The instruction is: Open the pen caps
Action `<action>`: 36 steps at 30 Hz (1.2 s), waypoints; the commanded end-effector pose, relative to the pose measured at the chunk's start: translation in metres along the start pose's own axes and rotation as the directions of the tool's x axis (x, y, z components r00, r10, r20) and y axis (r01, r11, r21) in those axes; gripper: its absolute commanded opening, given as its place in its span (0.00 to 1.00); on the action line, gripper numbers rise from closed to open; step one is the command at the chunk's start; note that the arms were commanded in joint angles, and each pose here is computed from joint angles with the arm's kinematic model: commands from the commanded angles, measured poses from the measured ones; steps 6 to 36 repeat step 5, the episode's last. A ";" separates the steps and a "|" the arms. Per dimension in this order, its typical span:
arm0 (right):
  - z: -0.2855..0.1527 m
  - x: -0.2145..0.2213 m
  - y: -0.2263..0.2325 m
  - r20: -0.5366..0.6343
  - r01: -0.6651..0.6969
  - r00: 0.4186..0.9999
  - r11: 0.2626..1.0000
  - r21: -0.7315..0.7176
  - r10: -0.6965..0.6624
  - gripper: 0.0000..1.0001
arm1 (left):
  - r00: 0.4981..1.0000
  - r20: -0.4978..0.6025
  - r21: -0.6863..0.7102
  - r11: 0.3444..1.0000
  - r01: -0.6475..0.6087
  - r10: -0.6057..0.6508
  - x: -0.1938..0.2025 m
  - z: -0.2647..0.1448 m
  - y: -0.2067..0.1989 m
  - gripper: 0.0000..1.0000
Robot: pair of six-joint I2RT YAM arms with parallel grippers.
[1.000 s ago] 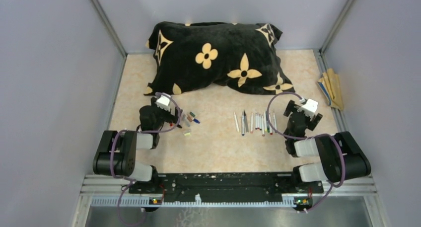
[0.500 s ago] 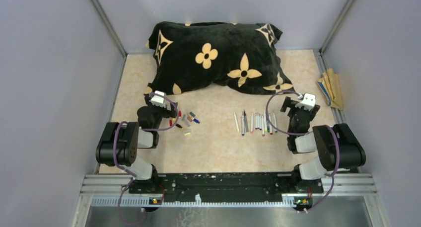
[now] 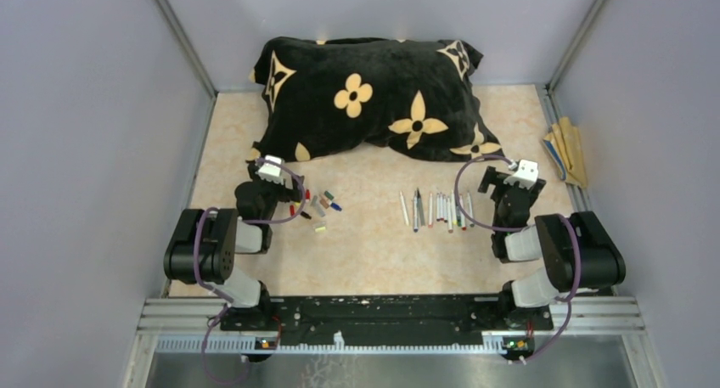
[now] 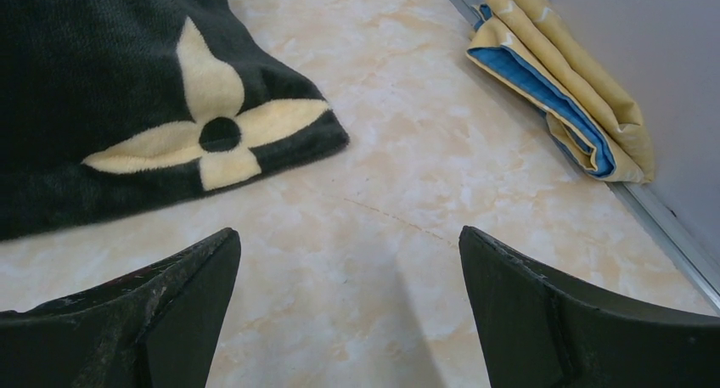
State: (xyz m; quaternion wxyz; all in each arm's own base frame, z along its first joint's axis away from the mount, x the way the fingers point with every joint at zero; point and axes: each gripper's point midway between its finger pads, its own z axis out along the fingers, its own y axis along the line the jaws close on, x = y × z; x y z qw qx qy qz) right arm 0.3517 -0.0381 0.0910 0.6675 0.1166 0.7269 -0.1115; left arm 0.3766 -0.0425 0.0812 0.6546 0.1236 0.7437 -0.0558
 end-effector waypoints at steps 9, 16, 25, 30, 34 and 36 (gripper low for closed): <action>0.002 -0.016 0.004 0.050 -0.039 0.998 0.999 -0.016 0.039 0.99 | 1.000 0.015 -0.002 1.000 0.019 -0.019 -0.006 0.004 0.002 0.99; 0.002 -0.016 0.004 0.050 -0.039 0.998 0.999 -0.016 0.039 0.99 | 1.000 0.015 -0.002 1.000 0.019 -0.019 -0.006 0.004 0.002 0.99; 0.002 -0.016 0.004 0.050 -0.039 0.998 0.999 -0.016 0.039 0.99 | 1.000 0.015 -0.002 1.000 0.019 -0.019 -0.006 0.004 0.002 0.99; 0.002 -0.016 0.004 0.050 -0.039 0.998 0.999 -0.016 0.039 0.99 | 1.000 0.015 -0.002 1.000 0.019 -0.019 -0.006 0.004 0.002 0.99; 0.002 -0.016 0.004 0.050 -0.039 0.998 0.999 -0.016 0.039 0.99 | 1.000 0.015 -0.002 1.000 0.019 -0.019 -0.006 0.004 0.002 0.99; 0.002 -0.016 0.004 0.050 -0.039 0.998 0.999 -0.016 0.039 0.99 | 1.000 0.015 -0.002 1.000 0.019 -0.019 -0.006 0.004 0.002 0.99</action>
